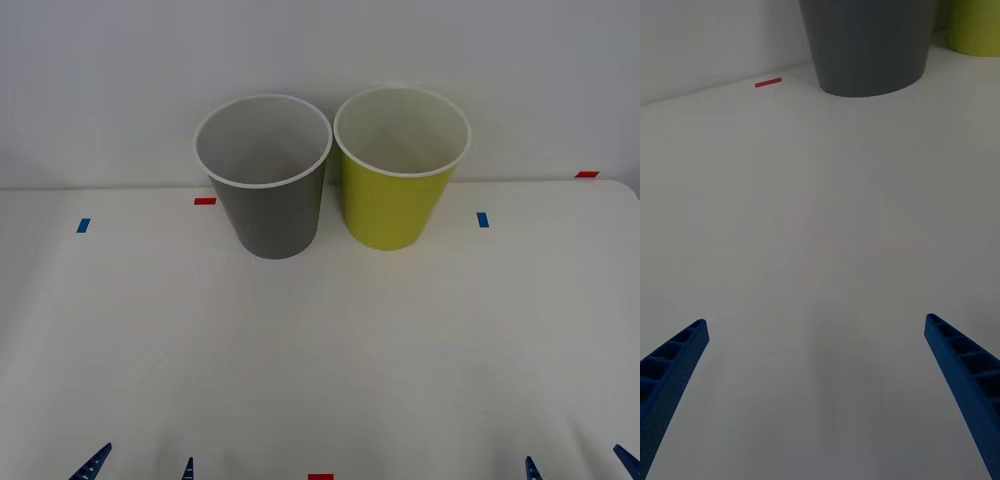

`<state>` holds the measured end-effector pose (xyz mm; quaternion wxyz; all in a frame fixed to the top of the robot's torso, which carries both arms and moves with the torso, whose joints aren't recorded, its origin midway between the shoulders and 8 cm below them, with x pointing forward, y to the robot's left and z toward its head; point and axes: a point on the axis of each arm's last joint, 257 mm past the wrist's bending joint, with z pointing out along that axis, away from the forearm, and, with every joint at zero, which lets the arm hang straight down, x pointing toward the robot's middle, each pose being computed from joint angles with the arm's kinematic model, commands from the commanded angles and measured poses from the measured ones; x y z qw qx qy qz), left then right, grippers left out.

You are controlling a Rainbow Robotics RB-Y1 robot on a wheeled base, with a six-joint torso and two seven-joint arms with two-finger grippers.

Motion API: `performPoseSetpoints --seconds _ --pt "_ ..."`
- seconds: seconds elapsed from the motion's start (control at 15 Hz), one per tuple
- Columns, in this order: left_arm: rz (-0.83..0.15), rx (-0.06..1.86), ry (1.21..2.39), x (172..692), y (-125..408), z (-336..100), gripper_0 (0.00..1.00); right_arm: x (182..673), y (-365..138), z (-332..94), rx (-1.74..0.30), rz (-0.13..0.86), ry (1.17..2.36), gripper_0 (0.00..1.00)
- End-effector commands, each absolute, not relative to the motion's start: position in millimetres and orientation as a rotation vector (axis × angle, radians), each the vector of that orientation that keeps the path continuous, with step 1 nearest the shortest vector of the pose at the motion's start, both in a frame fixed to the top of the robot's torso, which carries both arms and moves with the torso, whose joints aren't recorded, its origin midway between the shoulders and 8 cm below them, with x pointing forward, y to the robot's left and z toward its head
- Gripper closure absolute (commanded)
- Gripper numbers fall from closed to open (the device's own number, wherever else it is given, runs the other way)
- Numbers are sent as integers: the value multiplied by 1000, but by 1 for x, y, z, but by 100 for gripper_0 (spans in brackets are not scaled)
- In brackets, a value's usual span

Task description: Put cans in the gray bin and PET bottles in the light green bin.

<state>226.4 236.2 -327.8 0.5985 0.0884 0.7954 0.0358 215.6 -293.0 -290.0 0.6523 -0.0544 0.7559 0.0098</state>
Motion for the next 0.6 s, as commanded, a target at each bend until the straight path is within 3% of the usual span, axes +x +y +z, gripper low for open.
performPoseSetpoints --seconds 0.07,0.6 --pt "83 205 1845 226 236 -328 0 216 -293 -290 -123 22 1716 0" --pt "83 205 1845 226 236 -328 0 216 -293 -290 -123 22 1716 0"
